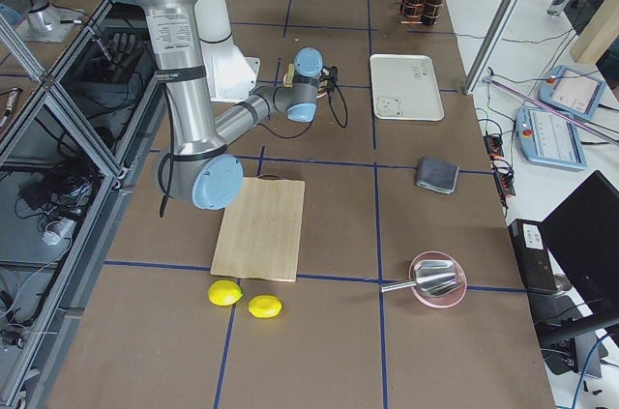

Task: Make sandwich and place on tray
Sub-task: 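Carry the bread slice over the plate and lay it on the egg, then open the right gripper and withdraw it from the sandwich while the left arm reaches in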

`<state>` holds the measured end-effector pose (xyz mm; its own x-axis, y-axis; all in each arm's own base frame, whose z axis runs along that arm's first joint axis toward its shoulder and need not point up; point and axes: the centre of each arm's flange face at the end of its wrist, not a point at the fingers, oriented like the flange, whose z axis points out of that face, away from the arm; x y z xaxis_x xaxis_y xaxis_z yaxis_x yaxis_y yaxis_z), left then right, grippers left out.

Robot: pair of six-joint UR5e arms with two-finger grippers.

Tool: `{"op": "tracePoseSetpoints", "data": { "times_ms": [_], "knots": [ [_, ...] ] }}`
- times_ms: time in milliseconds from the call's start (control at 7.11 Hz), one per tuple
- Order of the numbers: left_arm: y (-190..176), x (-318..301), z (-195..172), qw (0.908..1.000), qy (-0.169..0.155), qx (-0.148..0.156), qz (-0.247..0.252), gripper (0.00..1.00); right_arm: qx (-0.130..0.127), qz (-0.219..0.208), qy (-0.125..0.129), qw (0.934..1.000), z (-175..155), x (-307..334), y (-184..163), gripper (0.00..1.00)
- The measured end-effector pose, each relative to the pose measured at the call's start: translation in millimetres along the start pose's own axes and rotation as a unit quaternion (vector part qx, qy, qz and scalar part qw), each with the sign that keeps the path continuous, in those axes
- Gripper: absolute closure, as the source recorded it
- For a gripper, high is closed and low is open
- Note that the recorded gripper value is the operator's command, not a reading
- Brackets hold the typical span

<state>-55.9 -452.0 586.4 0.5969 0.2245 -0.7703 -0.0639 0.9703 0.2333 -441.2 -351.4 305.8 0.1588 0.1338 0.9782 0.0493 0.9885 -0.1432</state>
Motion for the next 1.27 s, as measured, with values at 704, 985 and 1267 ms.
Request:
{"op": "tracePoseSetpoints", "data": {
  "times_ms": [704,985,1267],
  "knots": [
    [0,0,0,1.0000,0.000,0.000,0.001,0.00,0.028,0.018,0.024,0.9992,79,-44,1,1.00],
    [-1,1,-1,1.0000,0.002,0.002,0.003,0.00,0.032,0.019,0.032,0.9988,84,-36,-3,0.57],
    [-4,8,2,0.9996,0.020,0.009,0.017,0.00,0.034,0.020,0.037,0.9986,84,-32,-4,0.00]
  ]
}}
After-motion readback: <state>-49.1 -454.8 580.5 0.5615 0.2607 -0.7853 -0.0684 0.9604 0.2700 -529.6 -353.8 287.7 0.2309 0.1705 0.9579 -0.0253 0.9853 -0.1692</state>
